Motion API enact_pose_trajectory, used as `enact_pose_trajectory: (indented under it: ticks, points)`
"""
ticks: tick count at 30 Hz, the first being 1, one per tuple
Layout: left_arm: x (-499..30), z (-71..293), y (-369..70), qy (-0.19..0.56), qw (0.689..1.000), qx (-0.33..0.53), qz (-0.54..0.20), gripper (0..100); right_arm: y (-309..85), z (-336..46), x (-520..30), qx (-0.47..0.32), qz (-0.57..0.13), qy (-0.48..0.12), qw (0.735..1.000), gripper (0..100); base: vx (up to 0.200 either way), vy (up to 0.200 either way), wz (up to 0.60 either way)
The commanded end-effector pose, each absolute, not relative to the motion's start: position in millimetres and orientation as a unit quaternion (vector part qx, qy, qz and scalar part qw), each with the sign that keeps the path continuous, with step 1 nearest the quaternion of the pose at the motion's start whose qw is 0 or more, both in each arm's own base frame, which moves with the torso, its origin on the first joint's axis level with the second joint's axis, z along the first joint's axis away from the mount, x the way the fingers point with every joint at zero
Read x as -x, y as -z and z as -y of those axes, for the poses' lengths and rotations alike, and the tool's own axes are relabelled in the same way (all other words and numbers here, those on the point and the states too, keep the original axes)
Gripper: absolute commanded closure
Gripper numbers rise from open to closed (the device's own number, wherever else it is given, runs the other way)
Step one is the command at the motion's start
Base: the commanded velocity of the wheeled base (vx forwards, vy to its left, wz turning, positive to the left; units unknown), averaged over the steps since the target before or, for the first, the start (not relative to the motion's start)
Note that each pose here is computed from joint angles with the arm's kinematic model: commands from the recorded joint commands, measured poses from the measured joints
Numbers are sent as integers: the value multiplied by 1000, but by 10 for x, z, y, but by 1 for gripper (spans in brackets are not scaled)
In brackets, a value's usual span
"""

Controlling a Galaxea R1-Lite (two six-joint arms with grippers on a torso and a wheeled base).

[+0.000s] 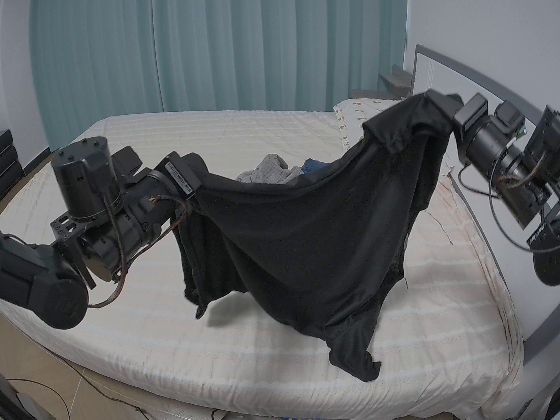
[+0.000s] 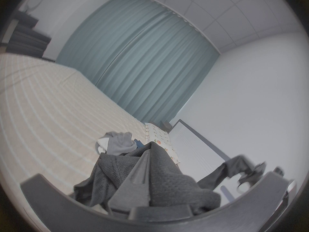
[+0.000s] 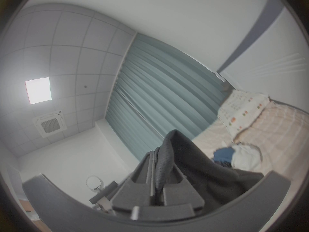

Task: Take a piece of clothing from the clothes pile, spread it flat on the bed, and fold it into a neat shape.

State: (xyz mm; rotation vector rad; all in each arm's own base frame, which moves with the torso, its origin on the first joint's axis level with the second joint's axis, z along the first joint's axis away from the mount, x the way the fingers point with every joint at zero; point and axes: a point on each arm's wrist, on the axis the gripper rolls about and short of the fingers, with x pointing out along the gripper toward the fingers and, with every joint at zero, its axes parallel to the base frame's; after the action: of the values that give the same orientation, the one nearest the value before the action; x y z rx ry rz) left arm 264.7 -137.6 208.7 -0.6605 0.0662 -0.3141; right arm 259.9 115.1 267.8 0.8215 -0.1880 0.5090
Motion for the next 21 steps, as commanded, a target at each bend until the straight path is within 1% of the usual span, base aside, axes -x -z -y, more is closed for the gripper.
enact_pose_trajectory:
  ticks: [1, 2, 3, 4, 6, 11, 16, 21]
  points:
    - [-2361, 1175, -1974, 141, 911, 383, -66, 100, -2038, -1185, -2535, -390, -16, -218, 894, 100, 0, 0, 0]
    - [-2284, 1125, -1763, 138, 911, 375, -104, 100, -1893, -1159, -2550, -404, -43, -204, 891, 100, 0, 0, 0]
    - [-2281, 1120, -1751, 138, 911, 374, -107, 100, -1885, -1160, -2552, -405, -45, -203, 890, 100, 0, 0, 0]
    - [-2222, 1097, -1647, 141, 910, 368, -130, 100, -1831, -1132, -2542, -409, -55, -196, 890, 100, 0, 0, 0]
    - [-2185, 1086, -1569, 148, 907, 364, -151, 100, -1740, -1112, -2508, -404, -74, -195, 891, 100, 0, 0, 0]
    - [-2183, 1077, -1442, 137, 907, 358, -173, 100, -1621, -1097, -2465, -400, -98, -192, 891, 100, 0, 0, 0]
    - [-2203, 1141, -1346, 137, 906, 352, -193, 100, -1535, -1089, -2477, -398, -113, -184, 892, 100, 0, 0, 0]
    - [-2207, 1208, -1237, 136, 903, 346, -216, 100, -1328, -1194, -2552, -396, -149, -171, 890, 100, 0, 0, 0]
